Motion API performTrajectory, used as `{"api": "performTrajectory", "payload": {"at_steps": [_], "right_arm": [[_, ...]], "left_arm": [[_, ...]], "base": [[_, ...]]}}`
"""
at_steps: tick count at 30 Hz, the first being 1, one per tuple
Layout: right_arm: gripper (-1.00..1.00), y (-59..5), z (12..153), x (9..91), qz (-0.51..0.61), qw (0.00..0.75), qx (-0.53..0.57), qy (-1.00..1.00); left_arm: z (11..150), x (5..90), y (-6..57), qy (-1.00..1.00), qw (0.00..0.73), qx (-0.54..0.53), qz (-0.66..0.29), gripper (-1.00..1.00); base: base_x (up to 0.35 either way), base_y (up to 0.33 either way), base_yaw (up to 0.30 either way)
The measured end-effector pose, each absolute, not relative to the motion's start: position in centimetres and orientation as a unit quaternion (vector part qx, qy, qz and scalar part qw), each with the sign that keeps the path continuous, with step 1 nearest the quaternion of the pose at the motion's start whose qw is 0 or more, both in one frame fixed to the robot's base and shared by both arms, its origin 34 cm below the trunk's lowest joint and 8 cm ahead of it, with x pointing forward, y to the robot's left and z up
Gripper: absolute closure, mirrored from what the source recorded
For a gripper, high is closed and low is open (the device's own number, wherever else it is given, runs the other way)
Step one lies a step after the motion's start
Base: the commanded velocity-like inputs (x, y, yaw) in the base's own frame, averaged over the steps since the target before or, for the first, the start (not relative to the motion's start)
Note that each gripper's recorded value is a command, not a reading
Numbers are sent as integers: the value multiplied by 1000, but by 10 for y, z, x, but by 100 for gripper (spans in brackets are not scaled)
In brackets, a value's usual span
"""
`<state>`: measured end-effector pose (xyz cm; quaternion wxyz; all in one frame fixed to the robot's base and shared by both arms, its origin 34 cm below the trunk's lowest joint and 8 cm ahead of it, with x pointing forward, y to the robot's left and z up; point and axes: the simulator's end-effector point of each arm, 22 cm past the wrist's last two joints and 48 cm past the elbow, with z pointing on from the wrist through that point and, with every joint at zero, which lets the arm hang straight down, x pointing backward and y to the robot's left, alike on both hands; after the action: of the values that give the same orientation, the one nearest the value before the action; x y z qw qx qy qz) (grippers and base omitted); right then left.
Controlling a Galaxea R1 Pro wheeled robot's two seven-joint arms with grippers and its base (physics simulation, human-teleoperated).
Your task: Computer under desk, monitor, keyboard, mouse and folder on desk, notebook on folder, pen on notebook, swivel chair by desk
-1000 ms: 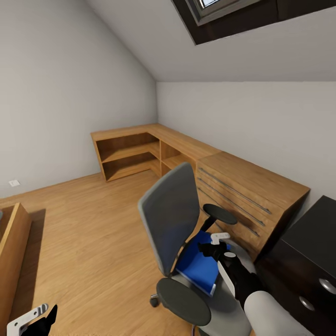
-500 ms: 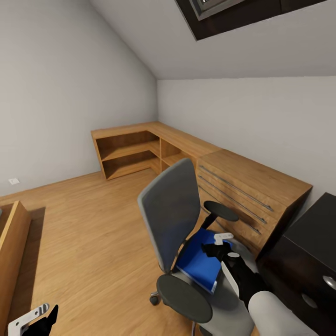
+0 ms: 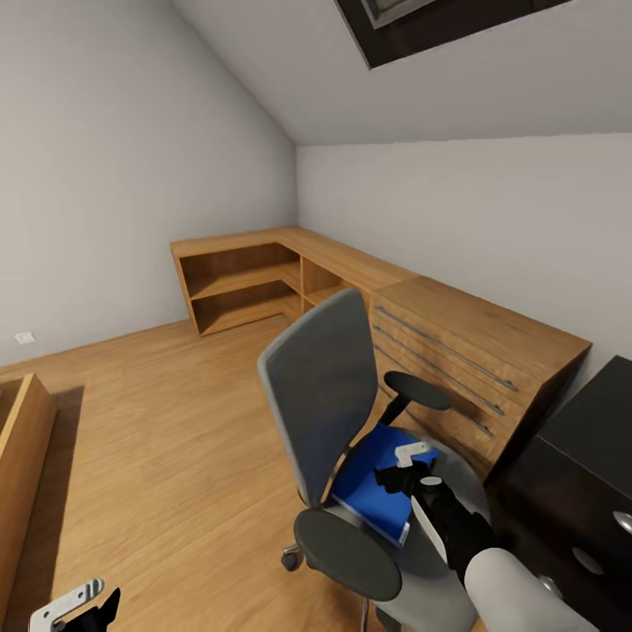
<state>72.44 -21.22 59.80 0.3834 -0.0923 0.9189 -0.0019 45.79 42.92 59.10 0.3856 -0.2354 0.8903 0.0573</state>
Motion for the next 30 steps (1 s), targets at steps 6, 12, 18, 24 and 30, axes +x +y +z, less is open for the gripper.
{"api": "performTrajectory", "payload": {"at_steps": [6,12,18,24,30], "right_arm": [[-100,-213,586,722,-3,380,-92,920],[-100,-214,572,718,-4,370,-92,924],[-100,-215,562,715,-4,362,-90,928],[-100,-216,569,718,-4,359,-87,929],[-100,-215,585,722,-6,342,-84,936]], "left_arm": [[575,461,412,896,380,-224,43,-100],[552,461,390,916,336,-219,16,-100],[543,473,376,929,296,-221,-9,-100],[546,478,370,930,290,-223,-20,-100],[546,479,370,930,291,-225,-22,-100]], "base": [[0,0,0],[0,0,0],[0,0,0],[0,0,0],[0,0,0]]}}
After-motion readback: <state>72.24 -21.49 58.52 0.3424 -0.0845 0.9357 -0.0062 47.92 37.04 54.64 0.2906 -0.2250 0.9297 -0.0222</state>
